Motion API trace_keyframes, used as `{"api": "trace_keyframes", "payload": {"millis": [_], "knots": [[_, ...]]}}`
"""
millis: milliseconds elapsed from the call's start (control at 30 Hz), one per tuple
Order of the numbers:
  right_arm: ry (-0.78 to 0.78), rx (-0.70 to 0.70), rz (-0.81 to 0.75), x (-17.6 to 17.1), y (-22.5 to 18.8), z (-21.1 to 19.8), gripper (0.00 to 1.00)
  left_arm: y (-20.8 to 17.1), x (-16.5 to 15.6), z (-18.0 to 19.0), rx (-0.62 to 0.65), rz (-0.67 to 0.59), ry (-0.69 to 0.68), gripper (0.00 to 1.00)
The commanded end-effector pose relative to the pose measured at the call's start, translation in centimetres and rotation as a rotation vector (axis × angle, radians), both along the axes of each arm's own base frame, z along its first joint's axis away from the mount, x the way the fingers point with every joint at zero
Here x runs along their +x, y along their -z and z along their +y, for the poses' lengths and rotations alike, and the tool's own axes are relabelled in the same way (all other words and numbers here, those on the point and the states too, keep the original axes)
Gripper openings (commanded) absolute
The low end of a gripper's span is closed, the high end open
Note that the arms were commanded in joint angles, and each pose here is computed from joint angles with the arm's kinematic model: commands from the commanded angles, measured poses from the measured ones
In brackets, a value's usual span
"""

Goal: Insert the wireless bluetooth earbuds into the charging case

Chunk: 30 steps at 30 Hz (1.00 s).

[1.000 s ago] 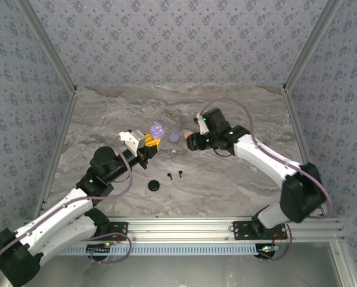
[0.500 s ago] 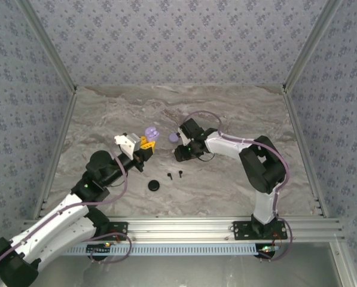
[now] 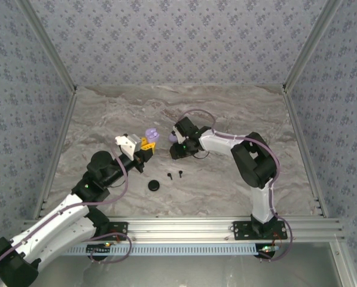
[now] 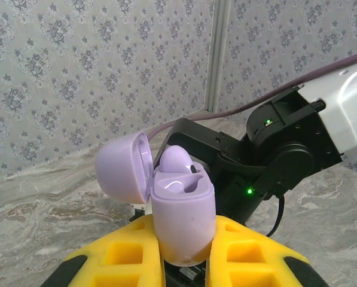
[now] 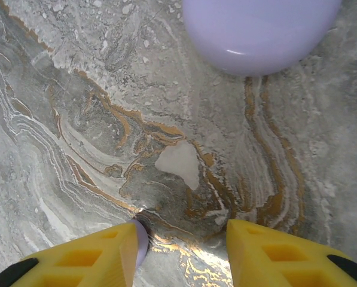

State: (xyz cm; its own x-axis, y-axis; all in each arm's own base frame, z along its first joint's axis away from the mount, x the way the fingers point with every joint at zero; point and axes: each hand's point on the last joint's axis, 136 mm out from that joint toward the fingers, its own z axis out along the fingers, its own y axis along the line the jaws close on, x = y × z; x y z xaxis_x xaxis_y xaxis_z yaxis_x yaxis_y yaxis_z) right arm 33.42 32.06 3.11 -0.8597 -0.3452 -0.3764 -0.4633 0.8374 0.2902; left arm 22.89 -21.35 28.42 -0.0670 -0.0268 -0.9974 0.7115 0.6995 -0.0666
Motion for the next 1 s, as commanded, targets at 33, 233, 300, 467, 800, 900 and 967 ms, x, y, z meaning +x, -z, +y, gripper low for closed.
{"api": "trace_keyframes", "payload": {"millis": [33,233,300,467,800,900,967], "knots": [[-0.031,0.005,0.010,-0.2,0.2,1.0,0.45,-1.3,0.0,0.2,-0.010,-0.042,-0.011,0.00],[-0.037,0.000,0.017,-0.3,0.6,1.2,0.45,-1.3,0.0,0.2,-0.009,-0.041,-0.011,0.00],[-0.040,0.003,0.019,-0.4,0.6,1.3,0.45,-1.3,-0.1,0.2,-0.010,-0.041,-0.008,0.00],[-0.056,0.015,0.025,-0.7,0.4,1.7,0.45,-1.1,0.0,0.2,-0.008,-0.036,-0.011,0.00],[-0.079,0.016,-0.017,-1.0,-1.1,2.1,0.47,-1.1,-0.1,0.2,-0.010,-0.034,-0.010,0.00],[-0.091,-0.002,-0.016,-1.2,-0.9,2.2,0.47,-1.1,0.0,0.2,-0.010,-0.035,-0.013,0.00],[-0.095,-0.008,-0.009,-1.4,-0.5,2.3,0.47,-1.1,0.0,0.2,-0.011,-0.036,-0.013,0.00]]}}
